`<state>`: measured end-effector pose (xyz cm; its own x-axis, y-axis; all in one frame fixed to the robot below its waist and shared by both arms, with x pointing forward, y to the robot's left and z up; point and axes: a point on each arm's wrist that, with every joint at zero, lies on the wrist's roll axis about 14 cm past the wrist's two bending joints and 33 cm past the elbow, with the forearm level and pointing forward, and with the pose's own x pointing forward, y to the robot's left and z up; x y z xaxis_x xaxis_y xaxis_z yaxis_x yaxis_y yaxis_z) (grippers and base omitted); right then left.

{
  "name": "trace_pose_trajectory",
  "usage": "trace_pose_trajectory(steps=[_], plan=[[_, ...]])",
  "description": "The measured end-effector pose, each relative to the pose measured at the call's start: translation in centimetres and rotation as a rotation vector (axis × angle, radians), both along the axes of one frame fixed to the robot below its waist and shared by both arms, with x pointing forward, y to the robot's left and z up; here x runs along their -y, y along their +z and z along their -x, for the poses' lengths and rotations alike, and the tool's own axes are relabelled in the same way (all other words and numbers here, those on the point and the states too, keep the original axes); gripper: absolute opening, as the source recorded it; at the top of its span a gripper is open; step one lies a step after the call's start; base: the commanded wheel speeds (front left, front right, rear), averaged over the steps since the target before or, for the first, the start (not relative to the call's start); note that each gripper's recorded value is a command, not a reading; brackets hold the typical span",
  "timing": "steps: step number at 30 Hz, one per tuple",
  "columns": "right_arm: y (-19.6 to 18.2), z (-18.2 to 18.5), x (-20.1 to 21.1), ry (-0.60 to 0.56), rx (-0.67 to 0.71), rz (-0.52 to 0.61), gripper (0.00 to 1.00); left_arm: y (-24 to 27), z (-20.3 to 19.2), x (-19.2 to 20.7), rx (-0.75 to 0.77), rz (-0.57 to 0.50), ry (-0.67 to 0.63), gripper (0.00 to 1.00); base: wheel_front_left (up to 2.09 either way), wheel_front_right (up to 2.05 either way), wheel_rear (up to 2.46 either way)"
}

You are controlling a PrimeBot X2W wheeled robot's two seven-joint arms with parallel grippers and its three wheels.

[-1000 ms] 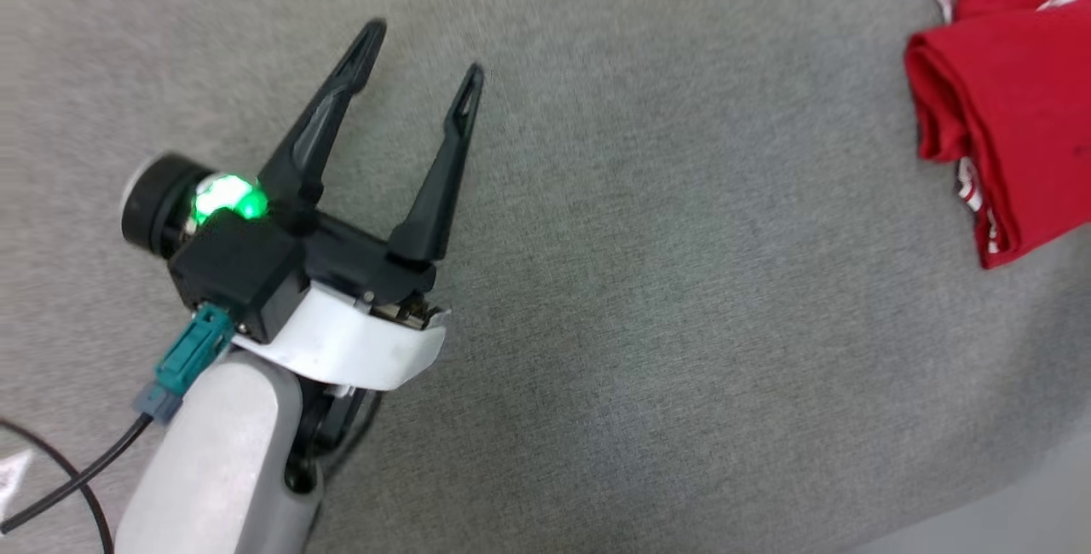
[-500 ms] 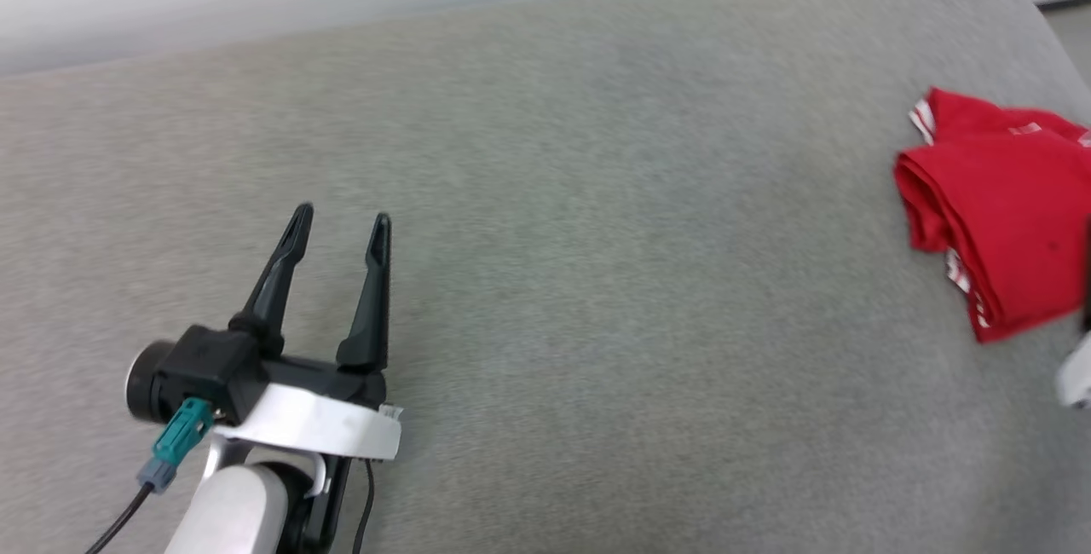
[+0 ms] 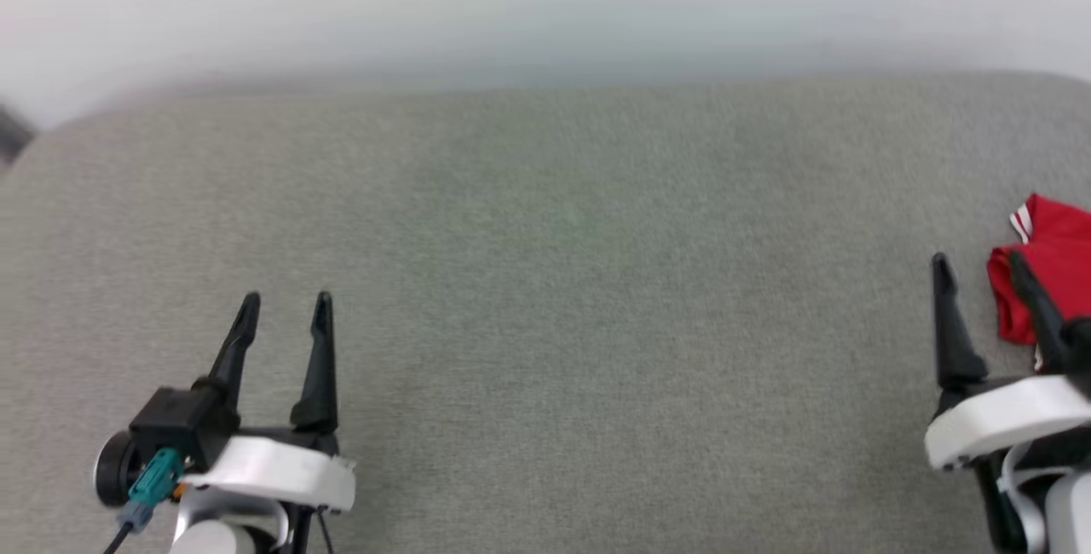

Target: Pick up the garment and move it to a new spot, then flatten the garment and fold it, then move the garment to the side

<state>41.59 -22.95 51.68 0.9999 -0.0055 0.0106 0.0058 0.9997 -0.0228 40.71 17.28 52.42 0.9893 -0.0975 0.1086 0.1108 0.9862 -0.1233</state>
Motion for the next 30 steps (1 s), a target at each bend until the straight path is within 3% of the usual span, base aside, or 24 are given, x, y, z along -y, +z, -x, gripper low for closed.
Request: trace_pose_trajectory(steps=[5, 15, 30], plan=[[2.0, 2.0, -3.0, 0.067, 0.050, -0.008, 1.00, 0.0, 2.0, -1.6, -0.002, -0.031, 0.030, 1.00, 0.00, 0.00, 0.00], [2.9, 6.7, -3.2, 0.052, 0.037, -0.023, 1.00, -0.5, 4.6, -0.8, -0.018, -0.027, 0.008, 1.00, 0.00, 0.00, 0.00], [2.7, 7.4, -3.4, 0.039, 0.026, -0.045, 1.00, -1.0, 4.6, -0.7, -0.031, -0.020, 0.007, 1.00, 0.00, 0.00, 0.00]])
